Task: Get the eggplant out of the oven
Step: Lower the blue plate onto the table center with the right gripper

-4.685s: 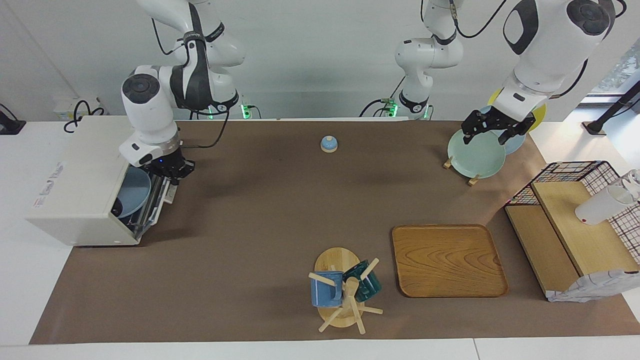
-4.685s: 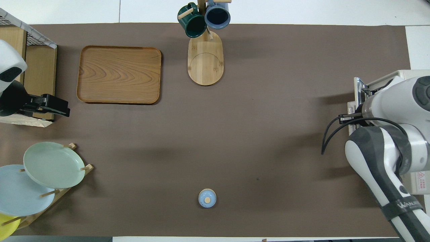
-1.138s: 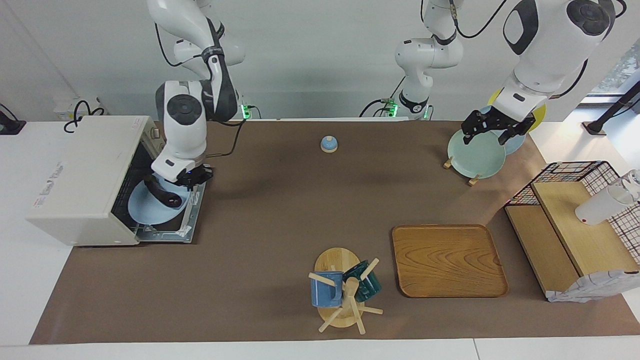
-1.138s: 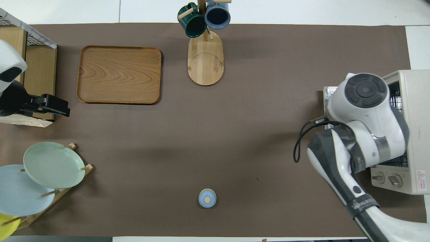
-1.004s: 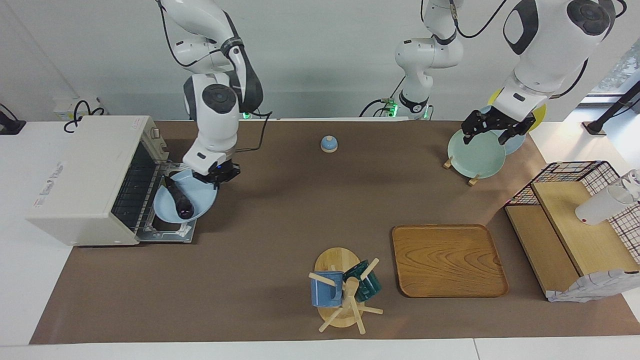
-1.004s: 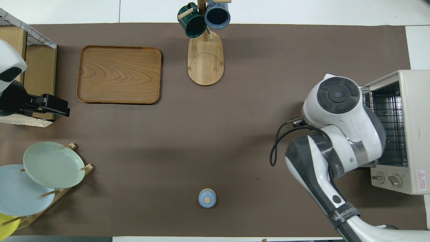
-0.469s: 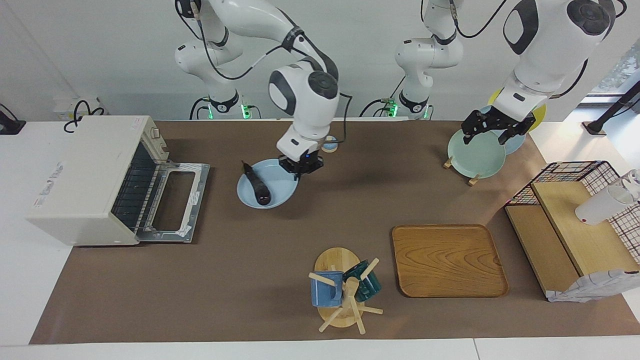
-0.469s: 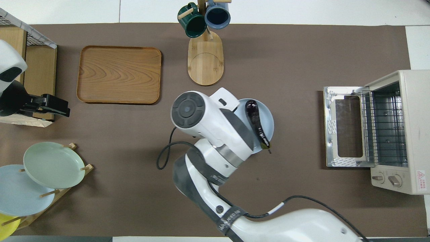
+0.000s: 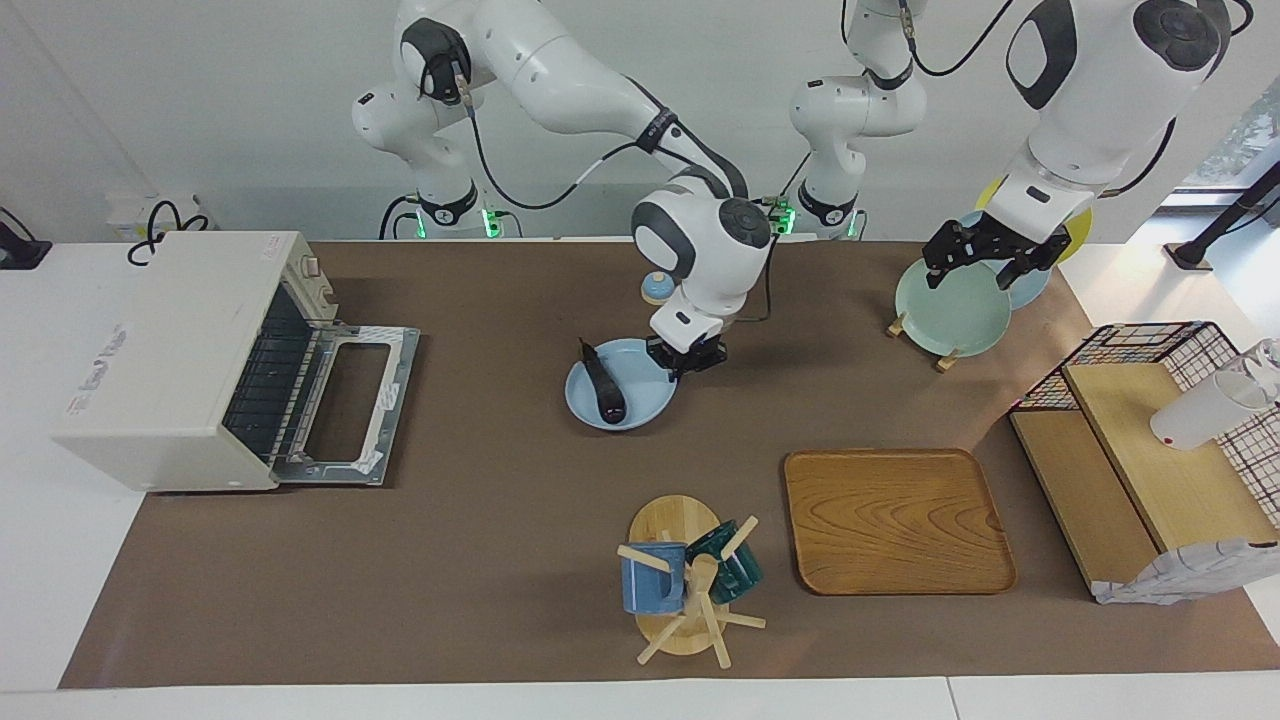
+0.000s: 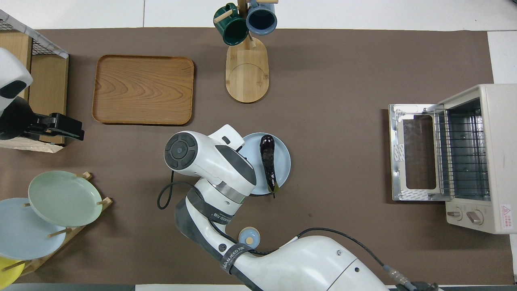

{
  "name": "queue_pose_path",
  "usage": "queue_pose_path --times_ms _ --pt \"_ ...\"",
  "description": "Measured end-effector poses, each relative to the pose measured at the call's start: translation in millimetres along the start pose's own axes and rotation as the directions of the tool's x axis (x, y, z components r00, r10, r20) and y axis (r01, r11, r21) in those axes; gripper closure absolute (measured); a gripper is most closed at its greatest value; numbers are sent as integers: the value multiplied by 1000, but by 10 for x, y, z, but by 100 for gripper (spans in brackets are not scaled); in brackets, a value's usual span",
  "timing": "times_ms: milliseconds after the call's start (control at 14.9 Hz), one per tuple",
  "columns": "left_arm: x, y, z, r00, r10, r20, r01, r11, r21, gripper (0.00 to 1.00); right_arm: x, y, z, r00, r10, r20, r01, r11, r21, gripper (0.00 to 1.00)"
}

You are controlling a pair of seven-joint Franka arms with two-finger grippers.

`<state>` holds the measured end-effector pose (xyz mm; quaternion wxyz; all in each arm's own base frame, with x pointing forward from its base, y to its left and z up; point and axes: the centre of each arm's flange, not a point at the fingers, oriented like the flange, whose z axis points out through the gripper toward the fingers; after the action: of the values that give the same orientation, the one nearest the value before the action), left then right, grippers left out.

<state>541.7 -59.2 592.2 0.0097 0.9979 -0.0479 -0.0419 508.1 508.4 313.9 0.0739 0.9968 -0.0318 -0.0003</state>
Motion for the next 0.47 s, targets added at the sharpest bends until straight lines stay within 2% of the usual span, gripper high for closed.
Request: queue_pose_path --times_ms 201,335,469 --pt "0 0 0 1000 0 0 0 1000 0 0 161 -13 -211 999 49 -21 -46 991 127 70" --pt "0 0 0 1000 0 0 0 1000 0 0 220 21 -374 997 65 -39 -58 984 166 52" --pt "0 0 0 1000 0 0 0 1000 0 0 320 189 -530 995 88 -42 -81 984 157 55"
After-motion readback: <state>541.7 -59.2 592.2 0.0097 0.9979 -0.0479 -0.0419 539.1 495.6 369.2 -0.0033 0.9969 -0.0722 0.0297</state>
